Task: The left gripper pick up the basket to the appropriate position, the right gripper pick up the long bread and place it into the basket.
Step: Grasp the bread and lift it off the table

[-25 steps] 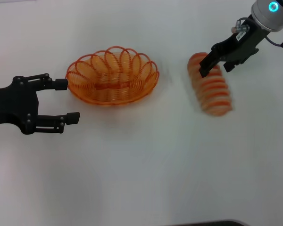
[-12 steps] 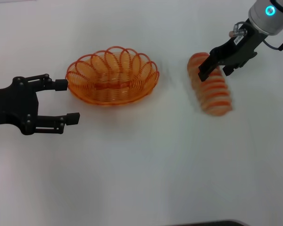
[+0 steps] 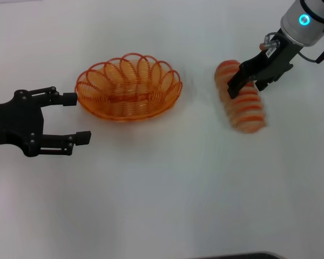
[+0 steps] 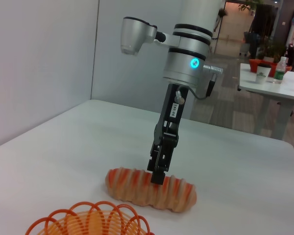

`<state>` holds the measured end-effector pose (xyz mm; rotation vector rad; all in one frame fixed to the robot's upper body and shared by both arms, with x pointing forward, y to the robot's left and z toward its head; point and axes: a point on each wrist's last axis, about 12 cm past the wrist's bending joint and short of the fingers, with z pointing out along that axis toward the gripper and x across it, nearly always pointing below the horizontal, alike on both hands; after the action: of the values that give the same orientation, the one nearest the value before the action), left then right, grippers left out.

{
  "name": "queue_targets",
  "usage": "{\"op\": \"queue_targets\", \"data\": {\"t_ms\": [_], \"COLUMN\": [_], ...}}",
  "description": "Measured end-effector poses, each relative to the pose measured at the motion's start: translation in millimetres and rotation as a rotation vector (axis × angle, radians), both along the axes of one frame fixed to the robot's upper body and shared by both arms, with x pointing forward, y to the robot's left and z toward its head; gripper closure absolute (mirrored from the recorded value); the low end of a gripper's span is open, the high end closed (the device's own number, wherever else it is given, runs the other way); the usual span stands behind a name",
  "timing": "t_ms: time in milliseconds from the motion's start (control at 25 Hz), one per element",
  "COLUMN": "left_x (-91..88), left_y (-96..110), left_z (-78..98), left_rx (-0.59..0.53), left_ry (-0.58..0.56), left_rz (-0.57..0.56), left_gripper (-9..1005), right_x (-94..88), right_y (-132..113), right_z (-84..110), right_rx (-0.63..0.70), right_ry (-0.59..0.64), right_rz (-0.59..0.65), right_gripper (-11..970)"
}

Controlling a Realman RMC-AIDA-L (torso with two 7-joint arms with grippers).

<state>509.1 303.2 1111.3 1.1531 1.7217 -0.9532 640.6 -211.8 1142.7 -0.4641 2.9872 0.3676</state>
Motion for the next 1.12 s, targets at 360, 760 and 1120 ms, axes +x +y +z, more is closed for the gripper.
{"op": "queue_targets", "data": {"t_ms": [360, 760, 1120], "left_x": [-0.4, -0.5, -0.9], "left_y": [0.0, 0.2, 0.5], "left_z": [-0.4, -0.7, -1.2], "left_rx": [0.000, 0.002, 0.002], "left_ry": [-0.001, -0.001, 0.000], "left_rz": [0.000, 0.001, 0.004], "left_gripper": [113, 113, 113], "right_x": [-1.6, -2.3, -3.5], "right_y": [0.9, 2.3, 5.9], "right_z": [-4.2, -6.7, -9.1], "right_rx": [-0.001, -0.005, -0.025], "right_ry": [0.009, 0.010, 0.009], "right_rz": [0.001, 0.009, 0.031], "right_gripper": [164, 163, 214]}}
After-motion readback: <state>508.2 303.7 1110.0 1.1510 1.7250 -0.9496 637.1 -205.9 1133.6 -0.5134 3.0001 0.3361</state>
